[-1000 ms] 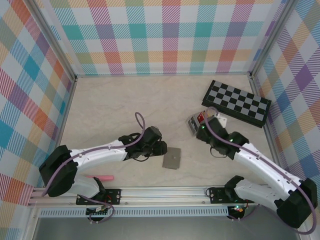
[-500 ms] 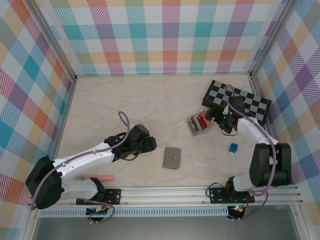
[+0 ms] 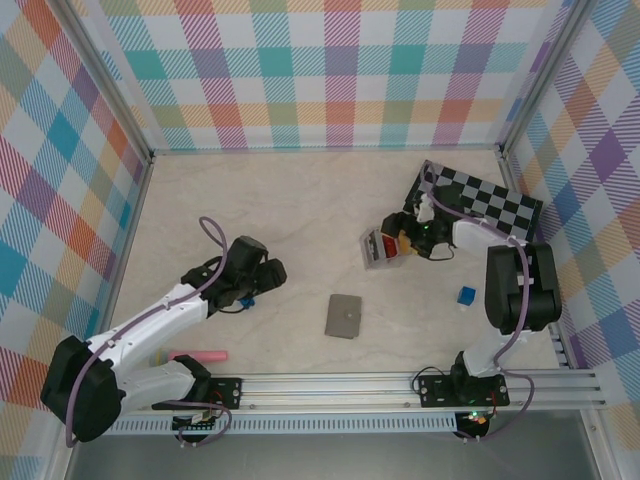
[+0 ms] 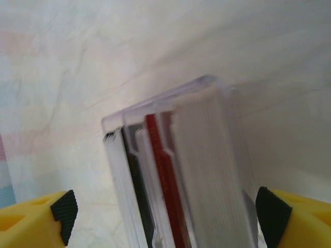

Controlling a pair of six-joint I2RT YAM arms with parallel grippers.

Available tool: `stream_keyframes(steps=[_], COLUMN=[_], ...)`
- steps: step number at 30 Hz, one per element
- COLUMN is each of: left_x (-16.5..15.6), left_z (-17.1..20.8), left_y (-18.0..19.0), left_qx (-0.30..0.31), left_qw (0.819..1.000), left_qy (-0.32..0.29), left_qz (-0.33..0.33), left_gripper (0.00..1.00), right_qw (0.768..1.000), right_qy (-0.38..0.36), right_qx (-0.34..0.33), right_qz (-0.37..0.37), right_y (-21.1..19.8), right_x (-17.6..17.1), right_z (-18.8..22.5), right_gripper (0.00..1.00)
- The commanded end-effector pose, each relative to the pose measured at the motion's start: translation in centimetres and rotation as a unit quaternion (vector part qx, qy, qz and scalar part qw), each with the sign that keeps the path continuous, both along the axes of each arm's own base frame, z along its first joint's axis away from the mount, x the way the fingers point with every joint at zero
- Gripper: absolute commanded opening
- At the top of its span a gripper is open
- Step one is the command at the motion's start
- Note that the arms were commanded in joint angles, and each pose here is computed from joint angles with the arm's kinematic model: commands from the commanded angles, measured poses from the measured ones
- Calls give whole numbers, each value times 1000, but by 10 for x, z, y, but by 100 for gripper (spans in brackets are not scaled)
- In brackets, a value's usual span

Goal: Put the credit cards into the card holder

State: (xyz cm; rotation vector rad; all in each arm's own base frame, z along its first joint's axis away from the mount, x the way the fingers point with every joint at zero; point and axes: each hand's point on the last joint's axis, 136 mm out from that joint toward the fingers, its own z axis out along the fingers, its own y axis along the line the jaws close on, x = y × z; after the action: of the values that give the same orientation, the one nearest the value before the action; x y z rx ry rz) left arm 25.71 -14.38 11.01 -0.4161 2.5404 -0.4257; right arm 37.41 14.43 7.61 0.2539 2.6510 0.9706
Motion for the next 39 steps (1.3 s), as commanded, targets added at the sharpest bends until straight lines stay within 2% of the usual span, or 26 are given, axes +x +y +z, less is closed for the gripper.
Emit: stream_keyframes(steps=[1, 3, 7, 9, 13, 16, 19, 25, 29, 30, 31, 32, 33, 35, 36, 39], left_x=[13, 25, 43, 51, 54, 63, 77, 110, 128, 131, 133, 132, 133, 133, 132, 135], left_z=[4, 8, 17, 25, 37, 44, 43, 5, -3, -10, -12, -16, -15, -23, -31, -28], left_y=[35, 57, 105, 134, 190, 214, 219, 197, 176, 168, 164, 157, 153, 149, 149, 152], left_qx=[56, 64, 96, 137, 217, 282, 332, 314, 269, 263, 260, 252, 247, 245, 243, 242], left_qw=[998, 997, 989, 978, 944, 911, 891, 907, 917, 920, 918, 925, 922, 915, 927, 927], left_qy=[-10, -18, -39, -59, -82, -138, -188, -217, -264, -270, -283, -275, -290, -314, -281, -280], left_qz=[15, 42, 109, 143, 234, 265, 246, 176, 133, 109, 100, 79, 67, 58, 53, 61], left_gripper=[81, 86, 94, 97, 100, 100, 100, 100, 100, 100, 100, 100, 100, 100, 100, 100], right_qw=[997, 994, 980, 960, 898, 871, 868, 869, 861, 866, 861, 861, 856, 854, 855, 854], right_qy=[-61, -92, -107, -130, -192, -238, -273, -349, -399, -390, -401, -395, -386, -382, -379, -381], right_qx=[-12, -34, -167, -228, -357, -383, -369, -321, -293, -293, -293, -297, -310, -314, -315, -315], right_qz=[42, 40, -34, -93, -171, -193, -191, -142, -117, -107, -109, -120, -152, -162, -162, -162], right_y=[9, 3, -53, -91, -153, -170, -166, -143, -127, -126, -126, -129, -140, -145, -144, -144], right_x=[5, 5, 12, 17, 19, 16, 14, 20, 23, 22, 21, 19, 20, 21, 20, 20], right_z=[24, 38, 44, 50, 56, 48, 33, 29, 15, 15, 16, 16, 16, 16, 15, 16], right_gripper=[100, 100, 100, 100, 100, 100, 100, 100, 100, 100, 100, 100, 100, 100, 100, 100])
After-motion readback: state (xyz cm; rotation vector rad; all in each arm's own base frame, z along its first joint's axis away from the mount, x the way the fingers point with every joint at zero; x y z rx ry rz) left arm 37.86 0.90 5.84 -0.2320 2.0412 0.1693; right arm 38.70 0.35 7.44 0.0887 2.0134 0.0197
